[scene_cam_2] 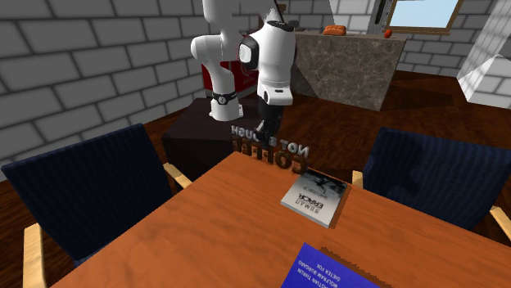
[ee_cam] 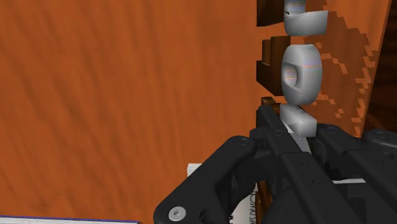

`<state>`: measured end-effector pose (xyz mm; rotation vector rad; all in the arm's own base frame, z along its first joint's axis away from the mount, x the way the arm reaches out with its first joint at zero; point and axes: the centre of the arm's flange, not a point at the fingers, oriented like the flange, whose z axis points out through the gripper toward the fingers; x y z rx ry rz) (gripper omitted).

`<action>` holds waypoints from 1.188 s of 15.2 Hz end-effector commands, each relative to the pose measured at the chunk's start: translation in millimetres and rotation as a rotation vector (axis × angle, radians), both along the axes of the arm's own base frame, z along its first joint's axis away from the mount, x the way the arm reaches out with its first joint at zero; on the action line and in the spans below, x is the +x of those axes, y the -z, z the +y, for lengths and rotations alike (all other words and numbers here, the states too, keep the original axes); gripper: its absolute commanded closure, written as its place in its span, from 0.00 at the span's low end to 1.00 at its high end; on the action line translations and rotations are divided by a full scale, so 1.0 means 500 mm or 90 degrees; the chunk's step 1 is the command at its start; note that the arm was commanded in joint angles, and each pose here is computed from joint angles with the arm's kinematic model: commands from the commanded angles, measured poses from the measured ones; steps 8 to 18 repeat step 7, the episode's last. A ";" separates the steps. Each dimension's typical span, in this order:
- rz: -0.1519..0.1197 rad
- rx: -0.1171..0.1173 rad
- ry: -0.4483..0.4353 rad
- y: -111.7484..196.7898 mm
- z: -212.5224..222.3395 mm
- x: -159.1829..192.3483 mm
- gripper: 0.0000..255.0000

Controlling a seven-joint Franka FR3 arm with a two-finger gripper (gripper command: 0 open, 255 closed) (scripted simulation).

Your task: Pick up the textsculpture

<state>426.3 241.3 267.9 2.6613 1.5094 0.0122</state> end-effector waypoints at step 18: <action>0.000 0.000 0.000 -0.065 0.000 -0.001 1.00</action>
